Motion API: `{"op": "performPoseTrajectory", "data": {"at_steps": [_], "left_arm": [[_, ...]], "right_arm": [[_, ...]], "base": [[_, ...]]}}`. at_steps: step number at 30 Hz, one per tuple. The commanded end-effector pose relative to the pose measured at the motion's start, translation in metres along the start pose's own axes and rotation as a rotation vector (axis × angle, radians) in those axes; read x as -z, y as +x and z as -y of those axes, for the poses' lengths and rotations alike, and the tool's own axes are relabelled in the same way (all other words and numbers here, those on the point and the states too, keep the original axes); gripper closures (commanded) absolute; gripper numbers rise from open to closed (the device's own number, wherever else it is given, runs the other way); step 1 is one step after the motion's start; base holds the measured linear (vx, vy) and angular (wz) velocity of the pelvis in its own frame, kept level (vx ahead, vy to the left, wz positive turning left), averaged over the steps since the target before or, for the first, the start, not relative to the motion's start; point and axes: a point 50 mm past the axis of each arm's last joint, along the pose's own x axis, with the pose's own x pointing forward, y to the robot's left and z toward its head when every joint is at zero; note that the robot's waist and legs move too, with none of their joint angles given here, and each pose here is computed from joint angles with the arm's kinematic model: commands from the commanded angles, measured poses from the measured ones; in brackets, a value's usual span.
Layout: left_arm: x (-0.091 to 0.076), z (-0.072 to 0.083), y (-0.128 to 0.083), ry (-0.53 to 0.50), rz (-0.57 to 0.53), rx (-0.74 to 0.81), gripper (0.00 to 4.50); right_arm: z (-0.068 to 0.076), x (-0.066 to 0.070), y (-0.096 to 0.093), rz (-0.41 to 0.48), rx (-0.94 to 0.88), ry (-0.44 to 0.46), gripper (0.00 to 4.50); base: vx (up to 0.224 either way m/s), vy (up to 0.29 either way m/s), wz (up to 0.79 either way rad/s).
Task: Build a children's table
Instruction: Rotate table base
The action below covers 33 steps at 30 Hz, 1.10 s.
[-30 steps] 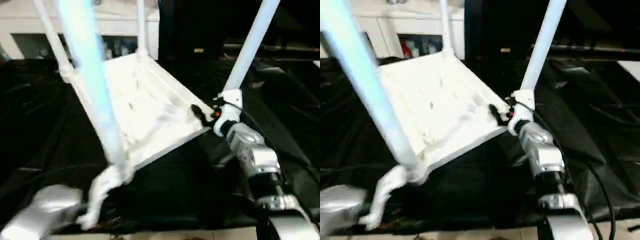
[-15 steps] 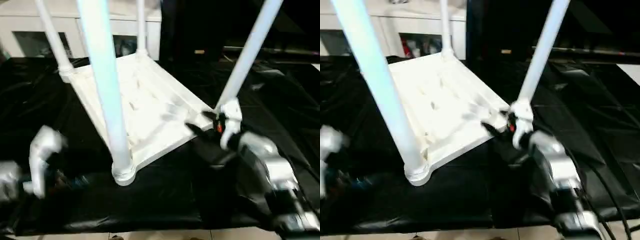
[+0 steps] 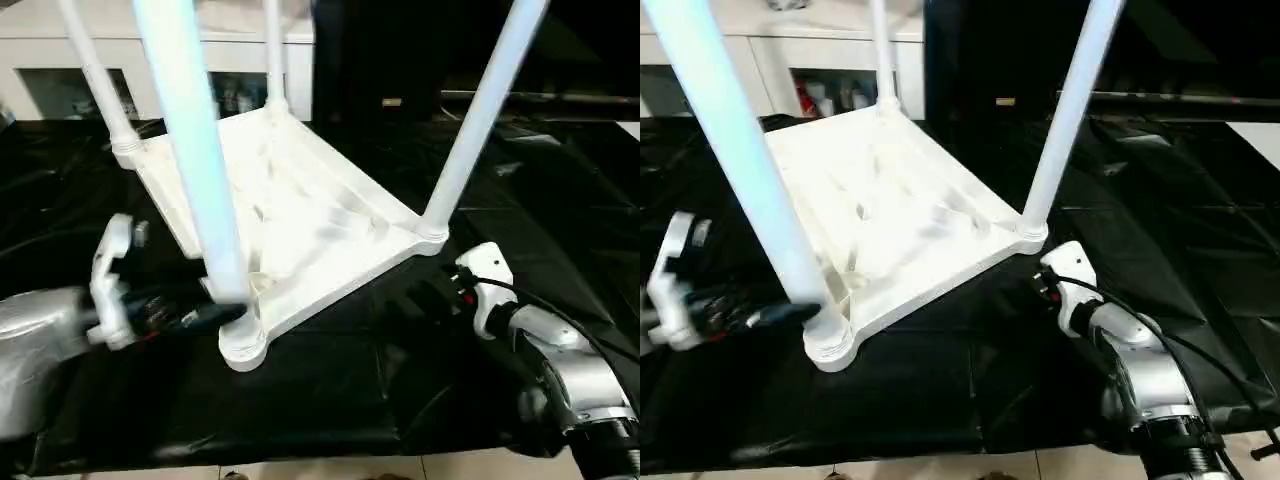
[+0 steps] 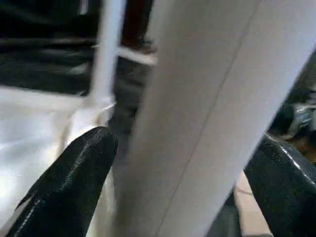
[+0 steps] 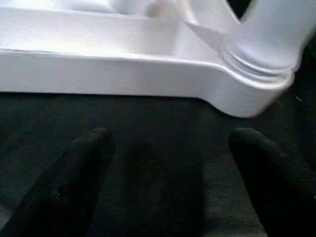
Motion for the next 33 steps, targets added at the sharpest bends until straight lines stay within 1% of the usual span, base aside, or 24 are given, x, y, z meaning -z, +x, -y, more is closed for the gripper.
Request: {"op": "performPoseTrajectory", "data": {"at_steps": [1, 4, 6, 7, 8, 9, 10, 11, 14, 15, 19, 21, 22, 23, 24, 27, 28, 29, 31, 32, 33], "left_arm": [[-0.005, 0.005, 0.020, 0.011, 0.023, 0.070, 0.08], [-0.005, 0.010, 0.035, 0.015, 0.027, 0.129, 0.08], [-0.003, 0.015, 0.052, 0.011, 0.034, 0.195, 0.08], [-0.003, 0.015, 0.052, 0.011, 0.034, 0.195, 0.08], [-0.002, 0.018, 0.061, 0.008, 0.042, 0.228, 0.08], [-0.002, 0.018, 0.061, 0.008, 0.042, 0.228, 0.08], [-0.002, 0.021, 0.074, 0.007, 0.048, 0.272, 0.08], [-0.002, 0.021, 0.074, 0.007, 0.048, 0.272, 0.08], [-0.002, 0.026, 0.111, 0.019, 0.070, 0.352, 0.08], [-0.002, 0.026, 0.112, 0.019, 0.071, 0.353, 0.08], [-0.002, 0.023, 0.134, 0.030, 0.079, 0.350, 0.08], [-0.002, 0.023, 0.134, 0.030, 0.079, 0.350, 0.08], [-0.003, 0.023, 0.142, 0.039, 0.086, 0.352, 0.08], [-0.003, 0.023, 0.144, 0.041, 0.085, 0.353, 0.08], [-0.003, 0.024, 0.150, 0.049, 0.085, 0.358, 0.08], [-0.003, 0.030, 0.173, 0.081, 0.092, 0.381, 0.08], [-0.003, 0.030, 0.173, 0.081, 0.092, 0.381, 0.08], [-0.002, 0.031, 0.178, 0.095, 0.091, 0.383, 0.08], [0.000, 0.028, 0.187, 0.124, 0.085, 0.341, 0.08], [0.000, 0.027, 0.187, 0.125, 0.085, 0.336, 0.08], [0.002, 0.023, 0.191, 0.141, 0.072, 0.296, 0.08]], "right_arm": [[0.001, -0.007, 0.010, 0.021, 0.022, 0.014, 0.35], [-0.002, -0.012, 0.020, 0.028, 0.009, 0.009, 0.35], [-0.007, -0.018, 0.030, 0.032, -0.013, 0.013, 0.35], [-0.007, -0.018, 0.030, 0.032, -0.013, 0.013, 0.35], [-0.010, -0.020, 0.034, 0.033, -0.025, 0.020, 0.35], [-0.010, -0.020, 0.034, 0.033, -0.025, 0.020, 0.35], [-0.013, -0.023, 0.041, 0.033, -0.039, 0.016, 0.35], [-0.013, -0.023, 0.041, 0.033, -0.039, 0.016, 0.35], [-0.022, -0.035, 0.053, 0.050, -0.100, -0.009, 0.35], [-0.022, -0.035, 0.053, 0.051, -0.100, -0.009, 0.35], [-0.026, -0.036, 0.058, 0.036, -0.133, -0.031, 0.35], [-0.026, -0.036, 0.058, 0.036, -0.133, -0.031, 0.35], [-0.027, -0.036, 0.059, 0.034, -0.137, -0.031, 0.35], [-0.027, -0.036, 0.059, 0.035, -0.139, -0.031, 0.35], [-0.028, -0.037, 0.060, 0.039, -0.143, -0.031, 0.35], [-0.030, -0.039, 0.062, 0.064, -0.173, -0.019, 0.35], [-0.030, -0.039, 0.062, 0.064, -0.173, -0.019, 0.35], [-0.030, -0.040, 0.063, 0.068, -0.178, -0.020, 0.35], [-0.028, -0.039, 0.063, 0.071, -0.165, -0.019, 0.35], [-0.028, -0.039, 0.063, 0.071, -0.165, -0.018, 0.35], [-0.027, -0.039, 0.063, 0.071, -0.165, -0.015, 0.35]], "base": [[0.000, 0.000, 0.00], [0.000, 0.000, 0.00], [0.000, 0.000, 0.00], [0.000, 0.000, 0.00], [0.000, 0.000, 0.00], [0.000, 0.000, 0.00], [0.000, 0.000, 0.00], [0.000, 0.000, 0.00], [0.000, 0.000, 0.00], [0.000, 0.000, 0.00], [0.000, 0.000, 0.00], [0.000, 0.000, 0.00], [0.000, 0.000, 0.00], [0.000, 0.000, 0.00], [0.000, 0.000, 0.00], [0.000, 0.000, 0.00], [0.000, 0.000, 0.00], [0.000, 0.000, 0.00], [0.000, 0.000, 0.00], [0.000, 0.000, 0.00], [0.000, 0.000, 0.00]]}}
